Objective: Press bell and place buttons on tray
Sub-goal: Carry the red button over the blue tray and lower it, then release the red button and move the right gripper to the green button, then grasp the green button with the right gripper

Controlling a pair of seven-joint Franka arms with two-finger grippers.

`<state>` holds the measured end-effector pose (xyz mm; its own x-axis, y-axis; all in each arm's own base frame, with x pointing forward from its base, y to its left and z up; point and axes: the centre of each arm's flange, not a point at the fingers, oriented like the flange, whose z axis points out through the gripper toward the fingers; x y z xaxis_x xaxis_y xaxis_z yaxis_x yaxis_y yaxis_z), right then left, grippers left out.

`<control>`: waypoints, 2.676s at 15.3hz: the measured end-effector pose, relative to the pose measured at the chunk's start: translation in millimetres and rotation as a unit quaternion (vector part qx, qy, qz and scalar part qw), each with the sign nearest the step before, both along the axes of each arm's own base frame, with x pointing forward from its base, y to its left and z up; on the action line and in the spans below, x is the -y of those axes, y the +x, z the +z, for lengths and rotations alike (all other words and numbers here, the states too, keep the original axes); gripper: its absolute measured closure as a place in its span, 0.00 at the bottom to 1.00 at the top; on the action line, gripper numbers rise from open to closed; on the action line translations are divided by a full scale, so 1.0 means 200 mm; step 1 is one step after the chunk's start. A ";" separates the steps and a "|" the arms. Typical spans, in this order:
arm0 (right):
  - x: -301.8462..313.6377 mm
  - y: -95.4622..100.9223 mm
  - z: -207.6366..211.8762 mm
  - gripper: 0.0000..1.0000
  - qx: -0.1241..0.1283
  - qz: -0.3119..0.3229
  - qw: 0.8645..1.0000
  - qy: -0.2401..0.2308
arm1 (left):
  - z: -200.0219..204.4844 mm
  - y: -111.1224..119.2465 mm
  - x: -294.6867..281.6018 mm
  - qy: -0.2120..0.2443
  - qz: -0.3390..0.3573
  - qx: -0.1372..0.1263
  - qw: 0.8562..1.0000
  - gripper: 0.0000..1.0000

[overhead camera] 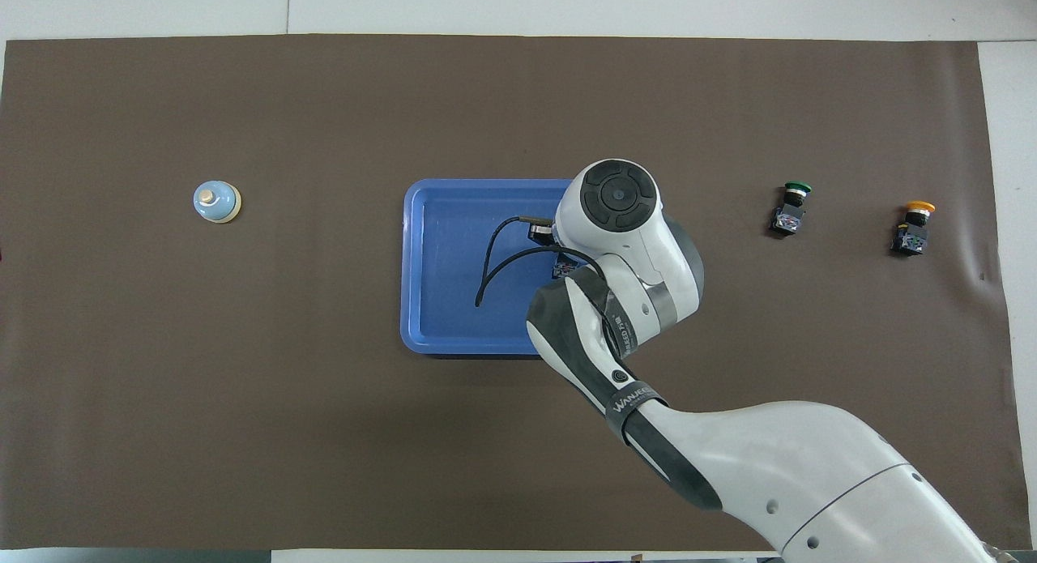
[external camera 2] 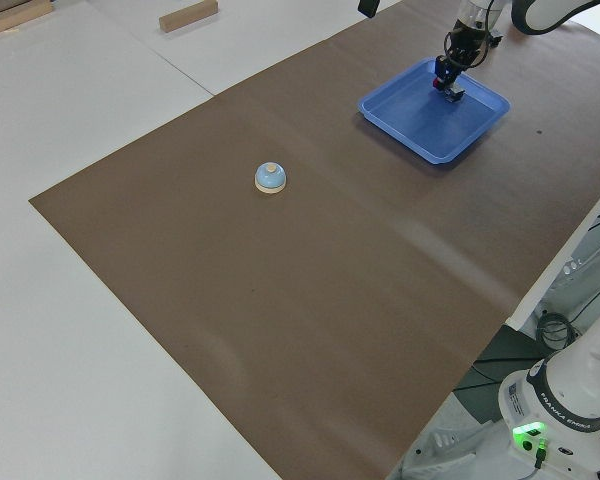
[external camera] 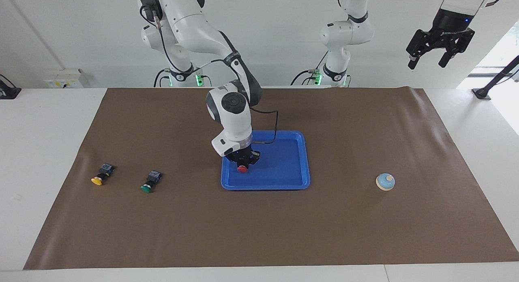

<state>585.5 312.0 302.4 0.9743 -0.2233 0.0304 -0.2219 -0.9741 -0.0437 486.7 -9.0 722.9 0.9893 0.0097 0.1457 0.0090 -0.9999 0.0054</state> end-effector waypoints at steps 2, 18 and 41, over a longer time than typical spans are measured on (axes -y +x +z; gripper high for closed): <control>0.00 -0.01 -0.01 0.67 0.003 -0.005 1.000 0.002 | 0.00 0.00 0.00 0.000 0.000 0.000 1.000 0.00; 0.62 0.31 0.64 0.00 0.023 -0.126 0.992 0.004 | 0.00 0.00 0.00 0.000 0.000 0.000 1.000 0.00; 1.63 0.20 -0.02 0.00 0.028 -0.034 0.999 -0.019 | 0.00 0.00 0.00 0.000 0.000 0.000 1.000 0.00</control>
